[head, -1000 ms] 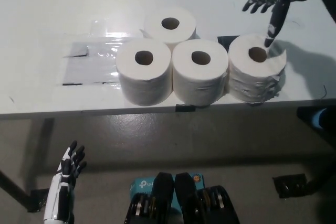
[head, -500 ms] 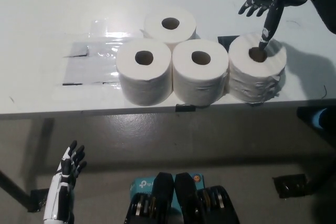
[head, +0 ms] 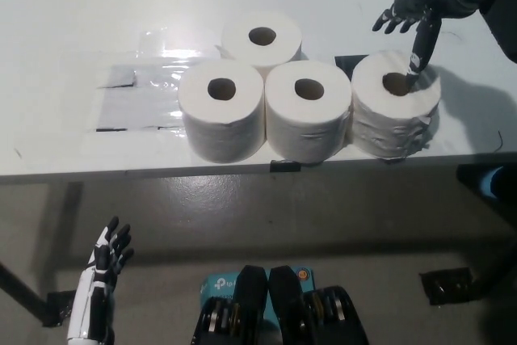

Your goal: A few rolls of toilet paper are kept infront of the robot and the robot uses its right hand to lift one of the rolls and and places it on top of the other rolls to stack it.

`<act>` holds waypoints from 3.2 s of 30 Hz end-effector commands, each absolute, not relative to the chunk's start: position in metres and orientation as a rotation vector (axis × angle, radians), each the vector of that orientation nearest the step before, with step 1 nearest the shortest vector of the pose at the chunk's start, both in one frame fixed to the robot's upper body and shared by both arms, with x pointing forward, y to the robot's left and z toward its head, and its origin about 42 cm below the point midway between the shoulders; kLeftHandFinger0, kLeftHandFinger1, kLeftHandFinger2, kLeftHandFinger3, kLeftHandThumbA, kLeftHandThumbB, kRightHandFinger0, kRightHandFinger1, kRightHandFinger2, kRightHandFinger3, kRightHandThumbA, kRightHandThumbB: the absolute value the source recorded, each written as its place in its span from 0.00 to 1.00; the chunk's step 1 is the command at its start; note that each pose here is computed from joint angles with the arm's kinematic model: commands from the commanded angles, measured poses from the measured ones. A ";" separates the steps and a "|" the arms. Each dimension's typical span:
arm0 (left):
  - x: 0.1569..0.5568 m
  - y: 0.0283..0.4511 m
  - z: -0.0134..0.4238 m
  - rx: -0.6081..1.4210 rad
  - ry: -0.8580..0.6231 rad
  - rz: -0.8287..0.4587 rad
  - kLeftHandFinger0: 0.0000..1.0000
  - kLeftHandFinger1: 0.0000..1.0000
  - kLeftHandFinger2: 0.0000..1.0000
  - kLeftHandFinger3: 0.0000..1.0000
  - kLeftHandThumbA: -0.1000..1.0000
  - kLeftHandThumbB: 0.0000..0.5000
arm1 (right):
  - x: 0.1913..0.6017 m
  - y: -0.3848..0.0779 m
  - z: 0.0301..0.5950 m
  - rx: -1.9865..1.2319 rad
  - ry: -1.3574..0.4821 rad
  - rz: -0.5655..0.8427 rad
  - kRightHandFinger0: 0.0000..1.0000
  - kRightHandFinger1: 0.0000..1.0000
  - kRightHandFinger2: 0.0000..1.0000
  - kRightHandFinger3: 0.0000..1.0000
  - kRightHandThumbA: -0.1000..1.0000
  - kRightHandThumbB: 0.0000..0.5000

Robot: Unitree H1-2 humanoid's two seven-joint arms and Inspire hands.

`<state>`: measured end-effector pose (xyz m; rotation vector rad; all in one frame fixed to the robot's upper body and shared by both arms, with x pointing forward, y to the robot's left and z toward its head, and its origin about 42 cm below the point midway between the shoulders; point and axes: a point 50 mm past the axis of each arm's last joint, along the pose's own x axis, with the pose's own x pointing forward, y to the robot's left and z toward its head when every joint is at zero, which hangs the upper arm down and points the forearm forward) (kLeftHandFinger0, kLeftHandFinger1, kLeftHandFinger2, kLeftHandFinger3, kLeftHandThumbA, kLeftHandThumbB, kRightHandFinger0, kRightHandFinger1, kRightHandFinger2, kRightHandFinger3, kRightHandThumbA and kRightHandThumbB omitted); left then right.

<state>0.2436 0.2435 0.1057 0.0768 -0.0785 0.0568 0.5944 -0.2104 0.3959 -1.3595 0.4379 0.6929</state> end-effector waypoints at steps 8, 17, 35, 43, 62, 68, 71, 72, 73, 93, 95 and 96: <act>0.243 0.243 0.115 0.076 -0.148 0.056 1.00 1.00 1.00 1.00 1.00 0.32 | 0.600 -0.207 0.423 -1.370 0.293 0.587 1.00 1.00 1.00 1.00 1.00 0.59; 0.243 0.243 0.115 0.069 -0.143 0.054 1.00 1.00 1.00 1.00 1.00 0.38 | 0.602 -0.204 0.423 -1.327 0.255 0.514 1.00 1.00 1.00 1.00 0.99 0.66; 0.242 0.243 0.117 0.072 -0.142 0.050 1.00 1.00 1.00 1.00 1.00 0.38 | 0.601 -0.201 0.411 -1.305 0.294 0.551 1.00 1.00 1.00 1.00 0.98 0.79; 0.242 0.242 0.116 0.071 -0.145 0.054 1.00 1.00 1.00 1.00 1.00 0.40 | 0.601 -0.205 0.409 -1.311 0.309 0.575 1.00 1.00 1.00 1.00 0.92 0.78; 0.244 0.244 0.118 0.075 -0.156 0.051 1.00 1.00 1.00 1.00 1.00 0.43 | 0.598 -0.187 0.361 -1.338 0.338 0.585 1.00 1.00 1.00 1.00 0.89 0.83; 0.243 0.244 0.118 0.076 -0.159 0.055 1.00 1.00 1.00 1.00 1.00 0.41 | 0.596 -0.186 0.338 -1.336 0.366 0.570 1.00 1.00 1.00 1.00 0.82 0.81; 0.243 0.244 0.119 0.072 -0.162 0.053 1.00 1.00 1.00 1.00 1.00 0.41 | 0.597 -0.183 0.331 -1.378 0.345 0.500 1.00 1.00 1.00 1.00 0.74 0.77; 0.243 0.244 0.119 0.072 -0.163 0.052 1.00 1.00 1.00 1.00 1.00 0.41 | 0.597 -0.182 0.330 -1.421 0.332 0.472 1.00 1.00 1.00 1.00 0.75 0.71; 0.243 0.244 0.118 0.075 -0.163 0.051 1.00 1.00 1.00 1.00 1.00 0.43 | 0.597 -0.181 0.328 -1.466 0.315 0.436 0.71 0.70 0.78 1.00 0.75 0.65; 0.245 0.244 0.118 0.065 -0.166 0.061 1.00 1.00 1.00 1.00 1.00 0.49 | 0.599 -0.192 0.326 -1.859 0.116 0.132 0.17 0.28 0.49 1.00 1.00 0.14; 0.245 0.243 0.119 0.064 -0.168 0.061 1.00 1.00 1.00 1.00 1.00 0.47 | 0.599 -0.193 0.328 -1.862 0.107 0.114 0.08 0.20 0.40 0.89 1.00 0.16; 0.245 0.243 0.119 0.065 -0.165 0.062 1.00 1.00 1.00 1.00 1.00 0.47 | 0.599 -0.196 0.330 -1.869 0.092 0.100 0.24 0.36 0.48 0.87 1.00 0.18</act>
